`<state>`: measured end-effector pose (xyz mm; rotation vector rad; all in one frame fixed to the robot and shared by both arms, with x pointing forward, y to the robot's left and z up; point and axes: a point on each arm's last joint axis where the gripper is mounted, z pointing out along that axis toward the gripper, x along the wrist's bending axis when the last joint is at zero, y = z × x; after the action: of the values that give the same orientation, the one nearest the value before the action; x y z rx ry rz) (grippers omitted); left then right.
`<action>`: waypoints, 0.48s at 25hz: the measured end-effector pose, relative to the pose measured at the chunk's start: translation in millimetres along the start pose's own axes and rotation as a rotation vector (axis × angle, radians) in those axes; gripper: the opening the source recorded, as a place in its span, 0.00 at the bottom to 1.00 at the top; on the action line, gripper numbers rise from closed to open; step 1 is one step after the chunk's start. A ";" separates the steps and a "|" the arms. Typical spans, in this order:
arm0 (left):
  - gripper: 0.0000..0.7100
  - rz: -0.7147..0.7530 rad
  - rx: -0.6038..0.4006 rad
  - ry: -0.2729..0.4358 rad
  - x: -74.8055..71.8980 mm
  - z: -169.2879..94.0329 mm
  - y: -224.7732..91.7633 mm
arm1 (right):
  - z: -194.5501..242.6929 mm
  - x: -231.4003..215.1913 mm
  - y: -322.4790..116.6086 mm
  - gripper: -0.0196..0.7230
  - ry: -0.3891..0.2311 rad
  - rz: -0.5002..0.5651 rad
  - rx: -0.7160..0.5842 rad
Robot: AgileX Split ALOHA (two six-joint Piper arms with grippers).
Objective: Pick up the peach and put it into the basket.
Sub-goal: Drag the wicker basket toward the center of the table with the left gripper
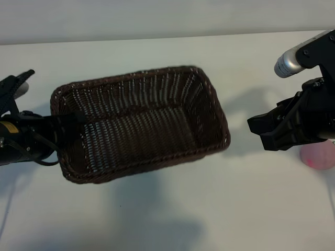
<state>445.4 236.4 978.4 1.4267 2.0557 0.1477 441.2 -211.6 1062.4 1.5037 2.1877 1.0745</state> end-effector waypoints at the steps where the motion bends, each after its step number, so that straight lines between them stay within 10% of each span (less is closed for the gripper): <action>1: 0.24 -0.016 -0.008 -0.009 -0.8 -0.2 0.7 | 0.0 0.0 0.0 0.81 0.000 0.000 0.000; 12: 0.24 -0.036 -0.064 -0.063 -10.6 -3.1 11.9 | 0.0 0.0 -0.1 0.81 0.000 0.000 0.001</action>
<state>455.7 232.7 990.5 1.3384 2.0064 0.1508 441.1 -211.6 1062.3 1.5041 2.1889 1.0739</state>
